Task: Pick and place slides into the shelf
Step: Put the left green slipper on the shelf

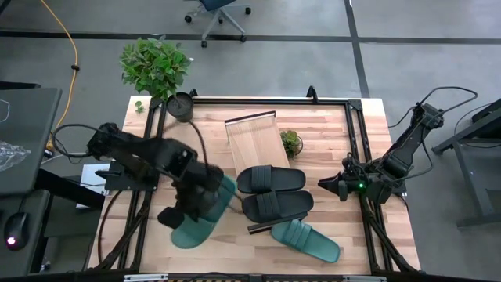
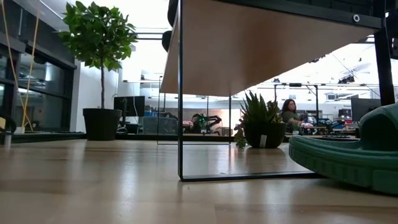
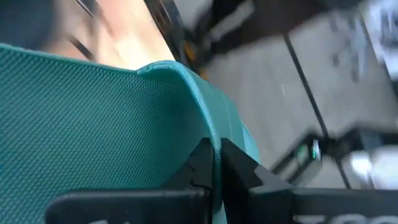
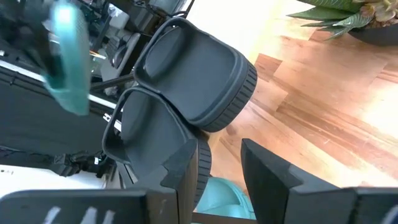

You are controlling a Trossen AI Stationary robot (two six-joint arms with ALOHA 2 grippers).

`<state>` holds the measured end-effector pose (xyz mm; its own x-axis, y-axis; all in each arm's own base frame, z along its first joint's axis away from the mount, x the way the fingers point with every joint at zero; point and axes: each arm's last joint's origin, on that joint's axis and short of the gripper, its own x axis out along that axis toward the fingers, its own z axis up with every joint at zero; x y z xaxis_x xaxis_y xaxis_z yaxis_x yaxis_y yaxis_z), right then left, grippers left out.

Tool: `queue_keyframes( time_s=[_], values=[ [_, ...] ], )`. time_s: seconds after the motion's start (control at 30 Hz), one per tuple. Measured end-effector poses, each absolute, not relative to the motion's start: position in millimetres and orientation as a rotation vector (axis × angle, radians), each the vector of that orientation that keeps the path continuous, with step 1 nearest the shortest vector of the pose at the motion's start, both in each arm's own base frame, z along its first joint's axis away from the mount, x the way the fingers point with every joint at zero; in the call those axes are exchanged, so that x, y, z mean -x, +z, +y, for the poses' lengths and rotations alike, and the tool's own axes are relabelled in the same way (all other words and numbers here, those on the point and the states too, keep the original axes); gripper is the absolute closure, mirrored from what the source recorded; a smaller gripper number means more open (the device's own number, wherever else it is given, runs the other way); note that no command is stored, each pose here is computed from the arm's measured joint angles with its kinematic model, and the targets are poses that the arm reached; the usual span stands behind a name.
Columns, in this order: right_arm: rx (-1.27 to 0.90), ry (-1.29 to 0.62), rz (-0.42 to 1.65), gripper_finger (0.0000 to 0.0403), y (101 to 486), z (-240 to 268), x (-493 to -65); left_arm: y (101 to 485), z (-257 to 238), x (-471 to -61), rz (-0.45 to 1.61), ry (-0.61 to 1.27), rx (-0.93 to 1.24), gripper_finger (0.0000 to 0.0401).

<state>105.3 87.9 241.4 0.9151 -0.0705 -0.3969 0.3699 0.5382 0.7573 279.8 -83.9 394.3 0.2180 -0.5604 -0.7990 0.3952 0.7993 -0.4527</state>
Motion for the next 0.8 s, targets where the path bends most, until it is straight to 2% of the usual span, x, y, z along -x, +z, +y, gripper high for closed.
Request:
queue_keyframes(
  time_s=[0.23,0.4,0.63,0.8],
  values=[
    [-0.968,-0.266,0.341,0.0290,241,88,-105,460,-47,-278,0.908,-0.294,0.281,0.0401],
    [-0.953,-0.271,0.330,0.0290,242,88,-105,491,-10,-277,0.684,0.008,0.388,0.0401],
    [-0.930,-0.240,0.312,0.0290,245,89,-107,506,35,-286,0.431,0.274,0.492,0.0401],
    [-0.915,-0.227,0.306,0.0290,246,90,-108,498,54,-298,0.327,0.488,0.478,0.0401]
  ],
)
